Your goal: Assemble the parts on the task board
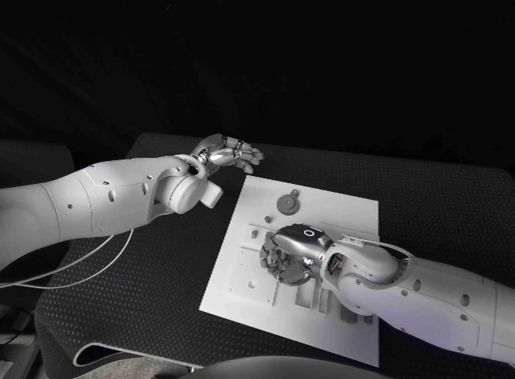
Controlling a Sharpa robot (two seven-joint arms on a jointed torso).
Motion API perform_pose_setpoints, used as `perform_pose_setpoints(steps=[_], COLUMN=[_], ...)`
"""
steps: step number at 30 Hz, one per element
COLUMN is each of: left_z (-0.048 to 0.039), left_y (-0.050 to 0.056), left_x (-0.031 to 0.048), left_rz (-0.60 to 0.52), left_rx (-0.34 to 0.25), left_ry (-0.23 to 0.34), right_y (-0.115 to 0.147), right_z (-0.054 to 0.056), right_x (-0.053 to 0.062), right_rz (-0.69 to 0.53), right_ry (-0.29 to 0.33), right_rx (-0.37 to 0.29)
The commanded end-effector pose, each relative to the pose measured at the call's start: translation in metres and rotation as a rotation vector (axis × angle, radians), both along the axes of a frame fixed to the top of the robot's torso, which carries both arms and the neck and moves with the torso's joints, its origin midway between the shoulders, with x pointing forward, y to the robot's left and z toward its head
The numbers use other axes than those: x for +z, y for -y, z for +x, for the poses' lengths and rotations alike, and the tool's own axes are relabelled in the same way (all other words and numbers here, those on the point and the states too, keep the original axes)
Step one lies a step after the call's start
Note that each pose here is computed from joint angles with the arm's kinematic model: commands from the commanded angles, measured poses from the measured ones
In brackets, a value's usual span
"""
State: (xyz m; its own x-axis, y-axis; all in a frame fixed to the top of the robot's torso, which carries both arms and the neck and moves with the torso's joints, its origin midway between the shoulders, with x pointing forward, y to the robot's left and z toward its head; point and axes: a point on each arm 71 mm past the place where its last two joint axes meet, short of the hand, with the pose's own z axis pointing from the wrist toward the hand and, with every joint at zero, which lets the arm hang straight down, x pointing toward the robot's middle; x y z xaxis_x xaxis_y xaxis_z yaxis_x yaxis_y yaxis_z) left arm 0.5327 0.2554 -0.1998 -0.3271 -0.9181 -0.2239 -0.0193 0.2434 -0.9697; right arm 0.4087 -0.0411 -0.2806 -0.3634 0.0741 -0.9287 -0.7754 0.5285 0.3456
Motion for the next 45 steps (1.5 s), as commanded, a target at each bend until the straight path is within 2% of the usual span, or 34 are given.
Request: perform_pose_setpoints(steps=[1,16,39,45], left_z=[-0.0001,-0.0006,-0.0013,-0.0015], left_y=[0.0029,0.0021,0.002,0.0023], left_x=[0.0019,0.0019,0.0019,0.002], left_rz=[-0.012,-0.013,-0.014,-0.014], left_rx=[-0.013,-0.014,-0.017,-0.018], left_ry=[0.006,0.005,0.002,0.002], right_y=[-0.0019,-0.0014,-0.0016,-0.0021], right_z=[-0.0024,-0.002,0.0005,0.0004], right_x=[-0.0026,-0.0067,-0.0078,-0.0108], right_rz=[-0.009,-0.017,-0.019,-0.056], right_ry=[-0.012,-0.017,0.012,0.005], right_rx=[0.02,0.018,0.006,0.012])
